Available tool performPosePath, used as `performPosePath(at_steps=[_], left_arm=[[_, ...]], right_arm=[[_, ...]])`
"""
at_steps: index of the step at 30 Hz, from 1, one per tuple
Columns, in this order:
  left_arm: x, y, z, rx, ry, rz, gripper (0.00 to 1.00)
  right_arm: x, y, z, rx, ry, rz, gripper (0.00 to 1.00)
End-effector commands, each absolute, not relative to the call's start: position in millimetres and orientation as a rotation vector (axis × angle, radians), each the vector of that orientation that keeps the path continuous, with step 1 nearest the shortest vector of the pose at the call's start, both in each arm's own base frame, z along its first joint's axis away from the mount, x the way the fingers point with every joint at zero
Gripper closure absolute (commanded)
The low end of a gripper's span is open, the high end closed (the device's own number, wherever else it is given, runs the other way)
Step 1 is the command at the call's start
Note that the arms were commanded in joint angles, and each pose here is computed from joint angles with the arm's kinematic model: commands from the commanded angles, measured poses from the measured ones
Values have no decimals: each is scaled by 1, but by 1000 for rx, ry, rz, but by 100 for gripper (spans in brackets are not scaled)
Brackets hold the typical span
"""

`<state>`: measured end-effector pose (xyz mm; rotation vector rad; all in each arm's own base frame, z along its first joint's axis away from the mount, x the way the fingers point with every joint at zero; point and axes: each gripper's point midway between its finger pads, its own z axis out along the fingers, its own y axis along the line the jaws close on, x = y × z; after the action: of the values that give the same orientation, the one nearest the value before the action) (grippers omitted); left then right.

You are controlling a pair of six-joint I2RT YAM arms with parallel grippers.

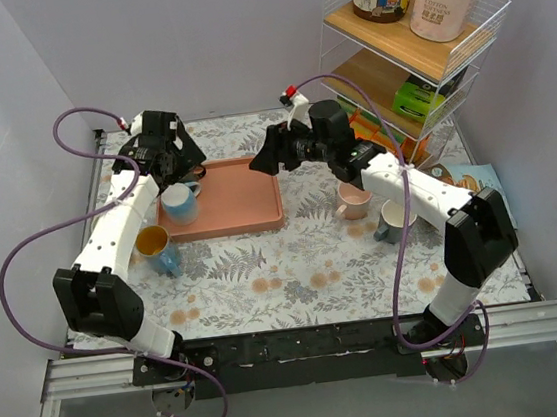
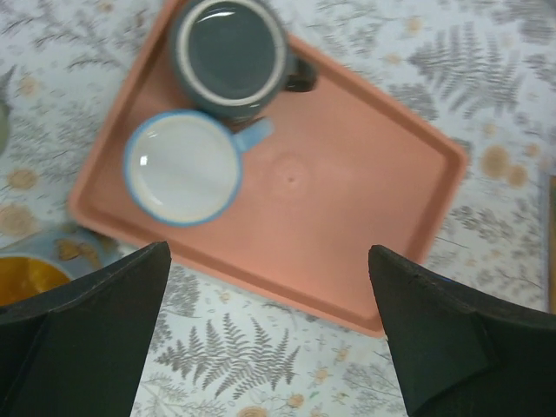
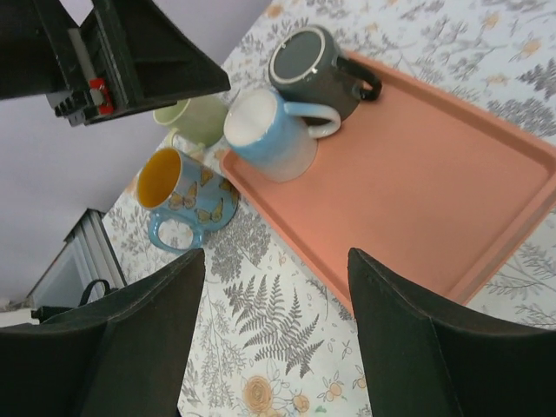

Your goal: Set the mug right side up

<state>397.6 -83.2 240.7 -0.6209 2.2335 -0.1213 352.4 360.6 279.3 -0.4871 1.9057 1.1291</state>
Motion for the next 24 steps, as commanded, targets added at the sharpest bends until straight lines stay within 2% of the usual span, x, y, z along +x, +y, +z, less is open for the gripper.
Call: performPosePath(at_steps=[1, 10, 14, 24], left_arm=[[383, -48, 214, -716, 2298, 39, 2], [378, -8, 161, -737, 2368, 325, 2], [393, -18, 144, -641, 2412, 197, 2], [410, -23, 124, -542, 2411, 73, 2]], right_arm=[[344, 381, 309, -582, 1790, 1151, 27], [330, 371, 280, -577, 1879, 1142, 26], [327, 368, 270, -563, 1919, 1132, 26], [322, 366, 264, -555, 1960, 1142, 27]])
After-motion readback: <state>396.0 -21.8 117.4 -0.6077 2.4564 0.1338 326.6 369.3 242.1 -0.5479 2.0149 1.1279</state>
